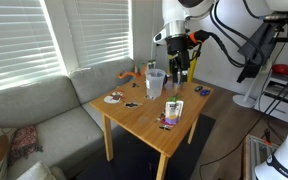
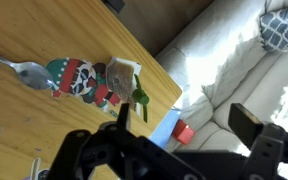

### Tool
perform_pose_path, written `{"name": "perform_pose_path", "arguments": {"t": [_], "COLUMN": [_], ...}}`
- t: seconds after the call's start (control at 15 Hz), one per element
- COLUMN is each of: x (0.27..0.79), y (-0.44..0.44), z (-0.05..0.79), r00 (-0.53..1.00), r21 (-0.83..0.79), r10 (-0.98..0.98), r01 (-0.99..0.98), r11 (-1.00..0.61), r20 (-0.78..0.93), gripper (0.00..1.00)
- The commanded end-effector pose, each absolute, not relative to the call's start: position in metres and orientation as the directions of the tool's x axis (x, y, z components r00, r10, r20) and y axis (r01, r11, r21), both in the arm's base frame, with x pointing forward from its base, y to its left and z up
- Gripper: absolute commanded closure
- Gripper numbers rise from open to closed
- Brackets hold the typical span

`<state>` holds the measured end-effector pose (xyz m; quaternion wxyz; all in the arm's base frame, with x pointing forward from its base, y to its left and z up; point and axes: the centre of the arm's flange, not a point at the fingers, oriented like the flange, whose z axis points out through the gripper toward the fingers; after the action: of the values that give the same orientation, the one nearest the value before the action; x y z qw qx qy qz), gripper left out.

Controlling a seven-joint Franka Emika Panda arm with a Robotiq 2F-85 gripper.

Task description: Pick up the silver cup from the clear cup and put it on the table, pick up both white and purple packets with green lids and put them in the clear cup one by one

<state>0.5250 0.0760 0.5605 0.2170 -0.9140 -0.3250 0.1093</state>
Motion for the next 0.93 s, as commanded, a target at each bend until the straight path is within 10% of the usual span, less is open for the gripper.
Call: {"name": "perform_pose_path", "arguments": {"t": [0.0, 0.87], "x": [0.525, 0.498], "y": [0.076, 0.111], "z": [0.560, 0.511], "r00": [0.764, 0.575], "r21": [-0.468, -0.363], "r10": [0.642, 0.791], "r01": [0.547, 0.705], "r11": [-0.694, -0.609], "r20": [-0.059, -0.210], "gripper": [0.00, 0.00]}}
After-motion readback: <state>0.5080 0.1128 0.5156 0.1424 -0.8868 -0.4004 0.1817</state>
